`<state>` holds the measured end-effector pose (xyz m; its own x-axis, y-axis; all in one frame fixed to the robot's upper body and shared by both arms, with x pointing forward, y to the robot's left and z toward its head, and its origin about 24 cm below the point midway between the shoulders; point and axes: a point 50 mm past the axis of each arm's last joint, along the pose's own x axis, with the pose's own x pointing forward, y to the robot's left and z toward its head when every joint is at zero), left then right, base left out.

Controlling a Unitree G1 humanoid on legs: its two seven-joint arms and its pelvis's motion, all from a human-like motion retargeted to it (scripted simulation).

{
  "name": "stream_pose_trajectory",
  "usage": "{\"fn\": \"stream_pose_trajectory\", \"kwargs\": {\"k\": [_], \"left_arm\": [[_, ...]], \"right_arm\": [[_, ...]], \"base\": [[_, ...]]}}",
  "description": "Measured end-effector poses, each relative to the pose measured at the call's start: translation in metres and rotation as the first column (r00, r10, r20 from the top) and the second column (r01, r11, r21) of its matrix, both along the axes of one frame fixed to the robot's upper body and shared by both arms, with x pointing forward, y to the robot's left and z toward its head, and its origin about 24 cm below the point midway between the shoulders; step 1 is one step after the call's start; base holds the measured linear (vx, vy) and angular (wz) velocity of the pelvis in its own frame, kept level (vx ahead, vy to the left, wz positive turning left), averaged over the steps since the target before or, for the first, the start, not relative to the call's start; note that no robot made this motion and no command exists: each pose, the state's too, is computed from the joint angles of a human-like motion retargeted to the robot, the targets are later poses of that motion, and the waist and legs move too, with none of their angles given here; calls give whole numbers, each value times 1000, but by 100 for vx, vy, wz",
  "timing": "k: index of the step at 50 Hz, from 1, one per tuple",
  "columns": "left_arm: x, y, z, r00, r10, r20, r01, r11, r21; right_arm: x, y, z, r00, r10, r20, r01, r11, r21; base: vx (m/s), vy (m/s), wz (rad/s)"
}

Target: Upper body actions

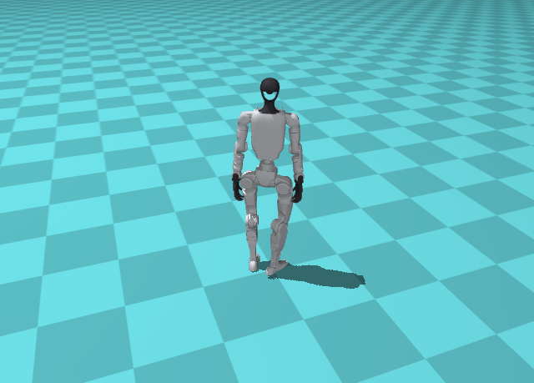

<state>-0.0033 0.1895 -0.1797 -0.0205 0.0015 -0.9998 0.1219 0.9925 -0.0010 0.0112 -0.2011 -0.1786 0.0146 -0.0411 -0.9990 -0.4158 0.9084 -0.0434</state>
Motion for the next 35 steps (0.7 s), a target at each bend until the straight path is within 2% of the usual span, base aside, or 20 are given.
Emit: {"fn": "stream_pose_trajectory", "kwargs": {"k": [4,15,27,35], "left_arm": [[2,-8,-1,999,14,46,-14,1000,-18],[-17,-4,0,997,72,-12,-72,997,-5],[-16,-2,0,990,135,28,-136,991,16],[-14,22,3,998,56,4,-56,996,72]], "right_arm": [[-3,3,-1,999,45,9,-45,999,-15],[-1,8,-1,990,139,-6,-139,990,-4],[48,4,3,963,222,153,-223,975,-10],[84,16,8,926,271,263,-283,959,9]], "base": [[6,-7,42],[8,-2,-45],[-10,8,-246],[-54,10,-273]]}}
